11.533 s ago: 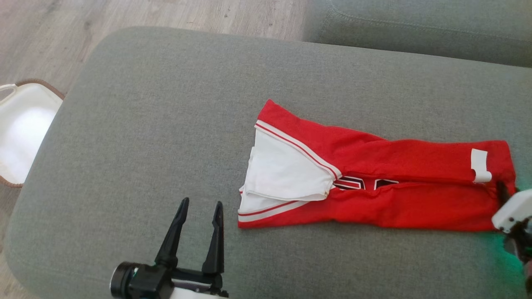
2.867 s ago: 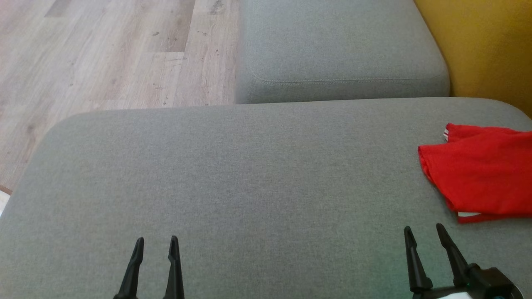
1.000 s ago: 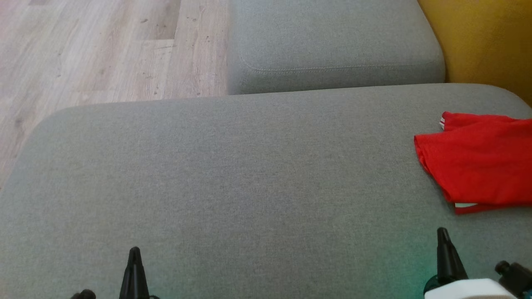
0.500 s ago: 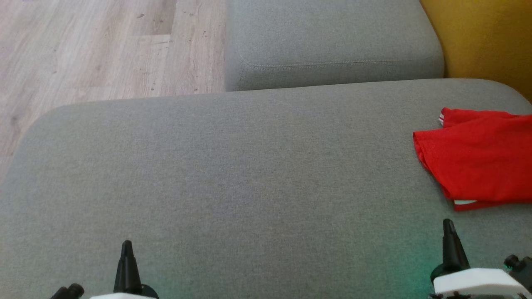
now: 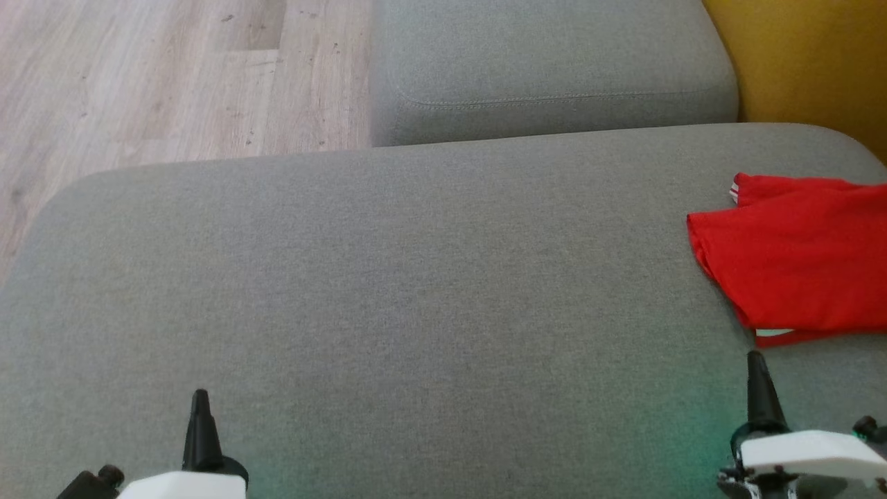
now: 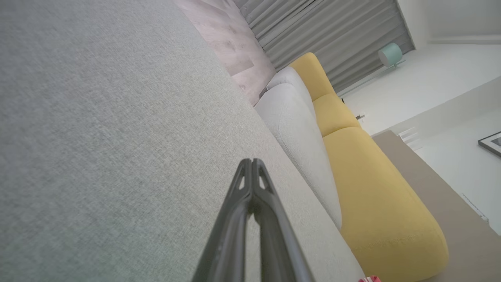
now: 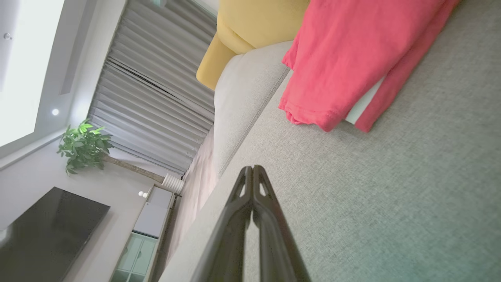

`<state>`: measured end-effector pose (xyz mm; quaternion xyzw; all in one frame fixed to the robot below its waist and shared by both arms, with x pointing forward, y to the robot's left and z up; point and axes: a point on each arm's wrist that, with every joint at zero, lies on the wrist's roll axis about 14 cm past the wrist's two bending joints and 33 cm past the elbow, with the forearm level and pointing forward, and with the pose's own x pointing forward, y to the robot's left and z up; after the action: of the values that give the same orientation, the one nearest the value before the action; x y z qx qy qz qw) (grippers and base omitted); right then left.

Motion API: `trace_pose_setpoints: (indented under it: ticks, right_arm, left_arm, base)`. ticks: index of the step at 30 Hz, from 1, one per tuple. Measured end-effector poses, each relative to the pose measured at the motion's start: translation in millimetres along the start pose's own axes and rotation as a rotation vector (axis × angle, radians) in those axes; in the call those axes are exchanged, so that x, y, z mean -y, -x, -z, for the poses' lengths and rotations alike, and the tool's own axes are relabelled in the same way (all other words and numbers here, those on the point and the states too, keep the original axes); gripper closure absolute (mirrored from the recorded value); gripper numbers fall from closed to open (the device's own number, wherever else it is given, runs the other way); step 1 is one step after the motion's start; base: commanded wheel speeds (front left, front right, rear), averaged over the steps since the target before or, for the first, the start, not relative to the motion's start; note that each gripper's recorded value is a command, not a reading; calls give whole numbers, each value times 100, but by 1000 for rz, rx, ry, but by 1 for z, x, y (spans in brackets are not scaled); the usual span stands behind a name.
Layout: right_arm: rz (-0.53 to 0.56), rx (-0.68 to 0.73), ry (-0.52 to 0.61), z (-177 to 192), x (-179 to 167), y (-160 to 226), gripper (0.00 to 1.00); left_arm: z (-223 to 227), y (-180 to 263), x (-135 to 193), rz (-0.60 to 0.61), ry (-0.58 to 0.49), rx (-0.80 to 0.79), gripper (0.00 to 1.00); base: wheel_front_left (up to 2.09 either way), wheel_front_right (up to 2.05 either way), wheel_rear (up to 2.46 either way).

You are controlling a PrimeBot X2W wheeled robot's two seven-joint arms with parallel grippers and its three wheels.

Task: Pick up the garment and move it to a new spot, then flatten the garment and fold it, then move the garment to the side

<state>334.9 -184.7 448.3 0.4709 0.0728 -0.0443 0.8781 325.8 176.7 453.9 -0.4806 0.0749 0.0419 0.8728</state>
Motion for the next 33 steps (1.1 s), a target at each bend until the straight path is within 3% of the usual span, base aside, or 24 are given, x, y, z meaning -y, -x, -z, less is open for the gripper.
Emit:
trace_pose_setpoints:
  ticks: [33]
  right_arm:
    - [-28,23,-394,-21,-11,-22,100]
  left_arm:
    - [-14,-28,9,33,370,-11,100]
  base:
    - [0,0,0]
